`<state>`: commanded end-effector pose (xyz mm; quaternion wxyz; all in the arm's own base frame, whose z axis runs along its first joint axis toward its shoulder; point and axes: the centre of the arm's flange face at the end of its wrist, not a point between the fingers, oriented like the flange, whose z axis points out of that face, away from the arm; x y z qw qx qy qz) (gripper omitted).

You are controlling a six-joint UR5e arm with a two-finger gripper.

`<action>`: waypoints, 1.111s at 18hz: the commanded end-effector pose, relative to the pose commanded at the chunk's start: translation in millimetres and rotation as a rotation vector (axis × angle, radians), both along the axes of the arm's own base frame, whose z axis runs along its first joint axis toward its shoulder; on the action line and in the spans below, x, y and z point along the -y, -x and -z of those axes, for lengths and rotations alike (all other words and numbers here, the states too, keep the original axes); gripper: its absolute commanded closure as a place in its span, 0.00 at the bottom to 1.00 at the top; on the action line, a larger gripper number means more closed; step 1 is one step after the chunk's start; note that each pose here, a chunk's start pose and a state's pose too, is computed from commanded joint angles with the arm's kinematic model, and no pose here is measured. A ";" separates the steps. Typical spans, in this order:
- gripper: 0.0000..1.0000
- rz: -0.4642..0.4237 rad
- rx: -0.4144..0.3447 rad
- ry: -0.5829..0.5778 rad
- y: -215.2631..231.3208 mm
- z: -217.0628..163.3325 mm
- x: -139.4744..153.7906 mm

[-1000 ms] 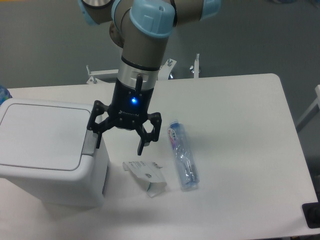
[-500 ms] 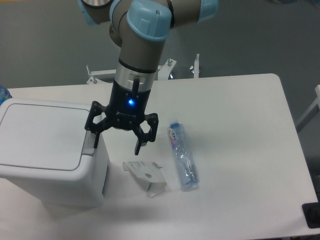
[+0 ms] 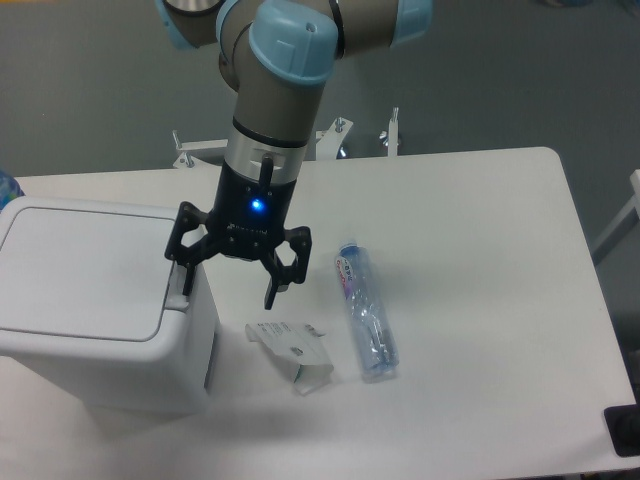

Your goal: Open the trash can

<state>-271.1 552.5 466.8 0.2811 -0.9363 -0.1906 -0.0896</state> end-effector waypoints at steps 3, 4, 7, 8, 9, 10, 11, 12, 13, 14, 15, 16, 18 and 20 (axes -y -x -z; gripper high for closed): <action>0.00 -0.002 0.001 0.002 0.4 1.0 -0.3; 0.00 -0.003 0.000 0.003 0.6 1.0 -0.2; 0.00 -0.003 -0.006 0.004 1.1 0.2 -0.1; 0.00 -0.003 -0.006 0.004 1.1 0.2 -0.1; 0.00 -0.001 -0.016 0.000 1.4 -3.1 -0.1; 0.00 -0.001 -0.024 -0.004 2.2 -6.9 -0.5; 0.00 0.001 -0.030 -0.010 2.8 -11.5 -1.2; 0.00 0.003 -0.041 -0.020 4.2 -18.5 -2.7; 0.00 -0.003 -0.051 -0.030 9.7 -25.2 -3.3; 0.00 -0.008 -0.059 -0.039 13.9 -31.4 -3.7; 0.00 -0.013 -0.066 -0.045 19.9 -35.0 -4.7; 0.00 -0.030 -0.070 -0.047 34.1 -34.2 -3.4; 0.00 -0.069 -0.075 -0.049 64.2 -33.5 1.6; 0.00 -0.118 -0.066 -0.037 98.3 -22.5 13.6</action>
